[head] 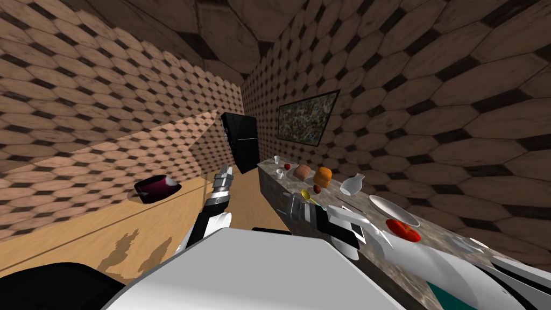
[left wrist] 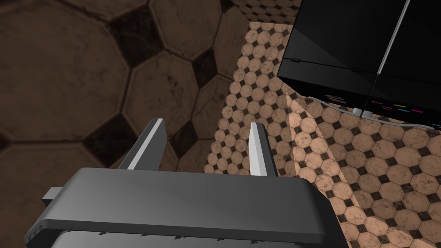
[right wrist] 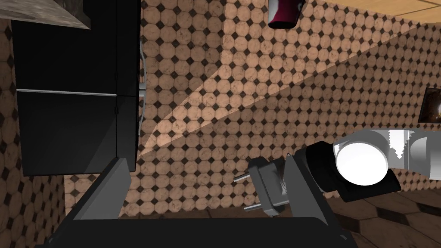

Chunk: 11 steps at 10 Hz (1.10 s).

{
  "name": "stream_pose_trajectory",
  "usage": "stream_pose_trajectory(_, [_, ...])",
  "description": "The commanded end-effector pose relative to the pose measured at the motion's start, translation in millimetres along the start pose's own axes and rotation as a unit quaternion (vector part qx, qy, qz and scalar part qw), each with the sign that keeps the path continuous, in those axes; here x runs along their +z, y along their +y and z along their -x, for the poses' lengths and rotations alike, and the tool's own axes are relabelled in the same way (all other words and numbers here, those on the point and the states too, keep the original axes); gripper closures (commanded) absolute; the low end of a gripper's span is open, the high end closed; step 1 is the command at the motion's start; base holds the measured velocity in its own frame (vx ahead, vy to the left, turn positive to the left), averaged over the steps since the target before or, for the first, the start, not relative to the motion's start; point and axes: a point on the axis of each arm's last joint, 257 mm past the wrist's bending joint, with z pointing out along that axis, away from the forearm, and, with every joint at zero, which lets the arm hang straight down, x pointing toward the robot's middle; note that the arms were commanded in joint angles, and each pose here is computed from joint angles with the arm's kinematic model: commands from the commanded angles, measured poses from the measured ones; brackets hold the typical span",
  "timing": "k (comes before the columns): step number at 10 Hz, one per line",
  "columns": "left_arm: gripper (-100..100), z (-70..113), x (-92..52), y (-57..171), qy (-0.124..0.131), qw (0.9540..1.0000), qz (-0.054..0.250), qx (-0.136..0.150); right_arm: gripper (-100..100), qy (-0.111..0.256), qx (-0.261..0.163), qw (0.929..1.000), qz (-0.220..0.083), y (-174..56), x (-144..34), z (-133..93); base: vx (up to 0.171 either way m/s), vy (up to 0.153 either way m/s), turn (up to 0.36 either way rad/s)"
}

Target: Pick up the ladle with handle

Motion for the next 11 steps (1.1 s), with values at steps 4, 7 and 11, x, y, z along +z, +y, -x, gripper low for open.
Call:
stream_pose_trajectory(4, [0,0.0,0.0,0.0,0.000,1.0000,0.000,0.000,-100,0.107,-0.065,0.9919,-0.018,-16.9,-33.3,-65.3,0.040,0.034,0.044])
stream_pose_trajectory(7, [0,0.0,0.0,0.0,0.000,1.0000,0.000,0.000,-100,0.156,-0.096,0.9828,-0.027,-29.6,-56.6,-92.2,0.035,0.034,0.034])
stream_pose_trajectory(11, [0,0.0,0.0,0.0,0.000,1.0000,0.000,0.000,-100,0.235,-0.139,0.9613,-0.037,-48.7,-99.1,-133.8,0.037,0.030,0.039])
